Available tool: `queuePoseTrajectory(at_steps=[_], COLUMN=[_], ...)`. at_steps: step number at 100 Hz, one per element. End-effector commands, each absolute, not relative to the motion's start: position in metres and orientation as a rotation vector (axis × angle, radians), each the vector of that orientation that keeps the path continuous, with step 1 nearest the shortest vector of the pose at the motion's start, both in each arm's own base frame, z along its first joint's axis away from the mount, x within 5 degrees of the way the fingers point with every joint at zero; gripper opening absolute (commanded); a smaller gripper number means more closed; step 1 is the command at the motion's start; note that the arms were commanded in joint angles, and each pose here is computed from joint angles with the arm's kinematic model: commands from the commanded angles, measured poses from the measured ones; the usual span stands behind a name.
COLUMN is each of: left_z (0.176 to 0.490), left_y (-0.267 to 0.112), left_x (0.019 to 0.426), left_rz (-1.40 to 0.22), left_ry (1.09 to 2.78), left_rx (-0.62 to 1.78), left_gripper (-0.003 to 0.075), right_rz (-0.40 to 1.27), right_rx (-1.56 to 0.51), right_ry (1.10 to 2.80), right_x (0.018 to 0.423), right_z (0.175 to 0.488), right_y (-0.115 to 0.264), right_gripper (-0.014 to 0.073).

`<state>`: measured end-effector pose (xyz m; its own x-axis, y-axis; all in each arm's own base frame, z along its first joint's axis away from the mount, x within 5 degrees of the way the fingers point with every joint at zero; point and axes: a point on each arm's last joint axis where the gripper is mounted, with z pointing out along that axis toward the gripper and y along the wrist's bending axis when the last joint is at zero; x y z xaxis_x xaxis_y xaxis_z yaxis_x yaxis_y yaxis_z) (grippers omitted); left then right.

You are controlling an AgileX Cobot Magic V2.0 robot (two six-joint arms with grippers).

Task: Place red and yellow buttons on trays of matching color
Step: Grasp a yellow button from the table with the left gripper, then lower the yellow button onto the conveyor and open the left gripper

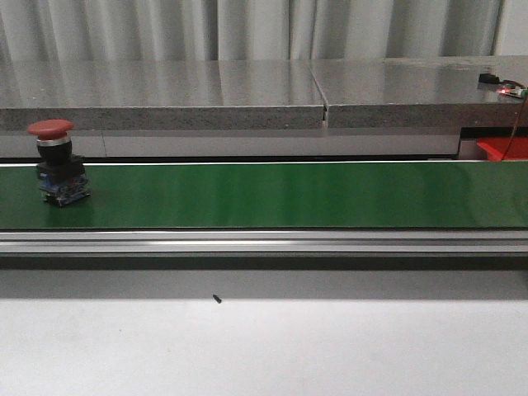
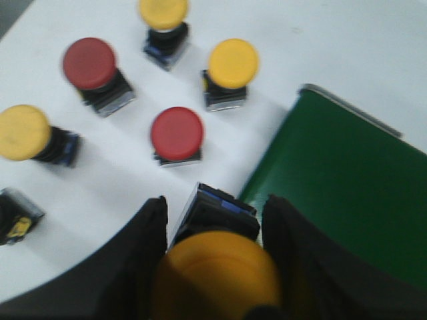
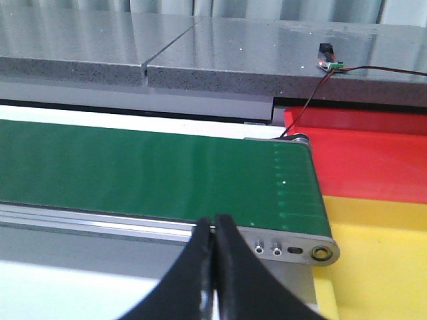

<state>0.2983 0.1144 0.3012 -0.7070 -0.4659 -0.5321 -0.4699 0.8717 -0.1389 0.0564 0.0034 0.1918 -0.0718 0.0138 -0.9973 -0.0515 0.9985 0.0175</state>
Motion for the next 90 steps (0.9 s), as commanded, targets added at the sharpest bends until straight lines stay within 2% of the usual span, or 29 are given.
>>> queuePoseTrajectory(at_steps=[1,13,30,49,66,71,78,85,90], left_z=[0.328,0.325,0.305,0.281,0.276,0.276,0.276,0.276,0.276], left_y=[0.097,0.080,0.066,0.061,0.062,0.061,0.061,0.060,0.060], left_x=[0.305,0.317,0.335,0.348,0.350,0.350,0.350,0.350,0.350], left_rz=[-0.033,-0.057,-0.082,-0.095,-0.102,-0.108,-0.119,-0.128,-0.128], left_ry=[2.383,2.395,2.449,2.521,2.532,2.531,2.529,2.530,2.534], left_rx=[-0.575,-0.500,-0.448,-0.438,-0.446,-0.449,-0.456,-0.462,-0.462], left_gripper=[-0.0020,-0.0020,-0.0020,-0.0020,0.0008,0.0058,0.0176,0.0344,0.0491], right_rz=[0.045,0.045,0.045,0.045,0.045,0.045,0.045,0.045,0.045], right_rx=[-0.030,-0.030,-0.030,-0.030,-0.030,-0.030,-0.030,-0.030,-0.030], right_ry=[1.527,1.527,1.527,1.527,1.527,1.527,1.527,1.527,1.527], right_x=[0.054,0.054,0.054,0.054,0.054,0.054,0.054,0.054,0.054], right_z=[0.205,0.205,0.205,0.205,0.205,0.205,0.205,0.205,0.205], right_y=[0.003,0.003,0.003,0.003,0.003,0.003,0.003,0.003,0.003], right_gripper=[-0.0108,-0.0108,-0.0108,-0.0108,-0.0108,-0.0108,-0.0108,-0.0108,-0.0108])
